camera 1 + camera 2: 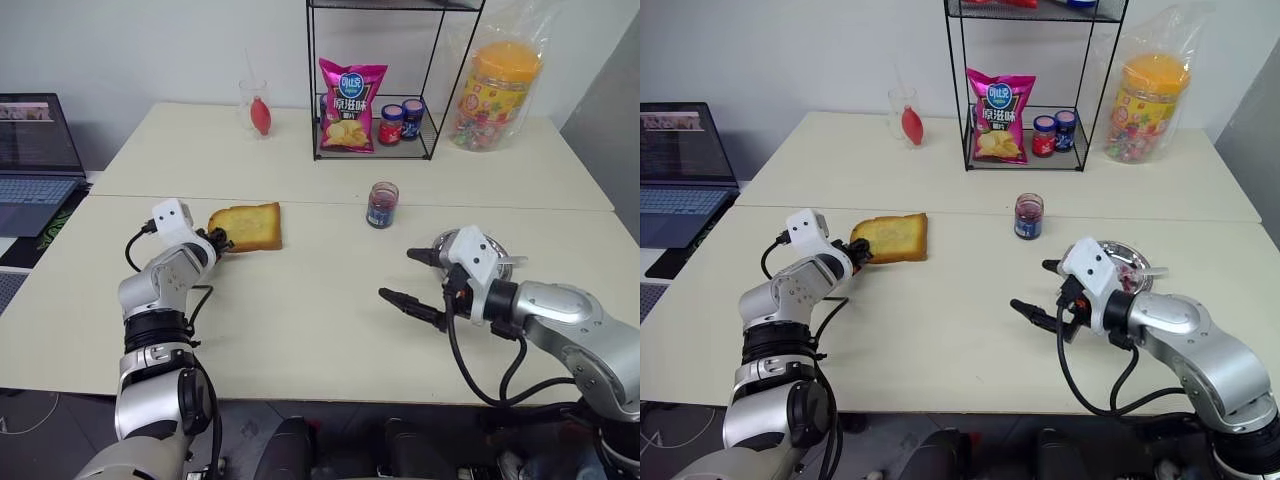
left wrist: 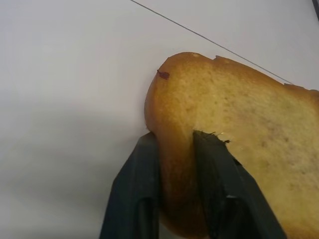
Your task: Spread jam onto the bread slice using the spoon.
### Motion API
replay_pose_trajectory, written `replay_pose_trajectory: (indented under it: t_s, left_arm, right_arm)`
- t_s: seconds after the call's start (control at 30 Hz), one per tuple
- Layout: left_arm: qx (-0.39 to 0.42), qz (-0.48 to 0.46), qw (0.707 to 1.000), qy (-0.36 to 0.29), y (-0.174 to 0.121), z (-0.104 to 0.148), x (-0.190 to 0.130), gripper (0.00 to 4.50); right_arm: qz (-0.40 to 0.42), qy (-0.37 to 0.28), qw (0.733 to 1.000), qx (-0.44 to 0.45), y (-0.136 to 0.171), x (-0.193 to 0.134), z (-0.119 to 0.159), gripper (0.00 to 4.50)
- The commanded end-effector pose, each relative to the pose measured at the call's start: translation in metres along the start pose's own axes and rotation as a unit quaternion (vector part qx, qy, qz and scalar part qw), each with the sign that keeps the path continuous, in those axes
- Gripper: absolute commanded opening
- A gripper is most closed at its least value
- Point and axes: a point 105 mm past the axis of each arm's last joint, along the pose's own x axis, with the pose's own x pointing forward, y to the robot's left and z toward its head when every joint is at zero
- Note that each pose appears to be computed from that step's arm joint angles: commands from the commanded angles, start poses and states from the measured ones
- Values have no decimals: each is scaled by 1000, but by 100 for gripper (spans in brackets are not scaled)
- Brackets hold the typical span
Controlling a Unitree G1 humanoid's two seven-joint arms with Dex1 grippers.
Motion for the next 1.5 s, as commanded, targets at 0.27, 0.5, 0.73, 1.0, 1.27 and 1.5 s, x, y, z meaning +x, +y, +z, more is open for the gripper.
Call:
replay_pose_trajectory:
  t_s: [0.27,0.5,0.73,1.0,1.27,1.5]
  left_arm:
    - [13,-133,991,3,-28,7,-19,1]
    - [26,-305,952,26,-79,7,-51,1]
    - [195,-528,810,164,-127,-30,-115,1]
    - [363,-581,694,222,-136,-70,-101,1]
    - [467,-583,645,158,-163,-75,-62,1]
    - [502,-593,617,122,-185,-76,-48,1]
  right_arm:
    - [-28,-20,998,-49,-5,-14,8,450]
    - [-11,-36,998,-59,4,-23,12,450]
    - [95,-18,995,-14,36,-60,7,450]
    - [89,24,996,-1,47,-68,-6,450]
    - [63,54,996,19,56,-71,-24,450]
    - [43,49,998,23,57,-73,-26,450]
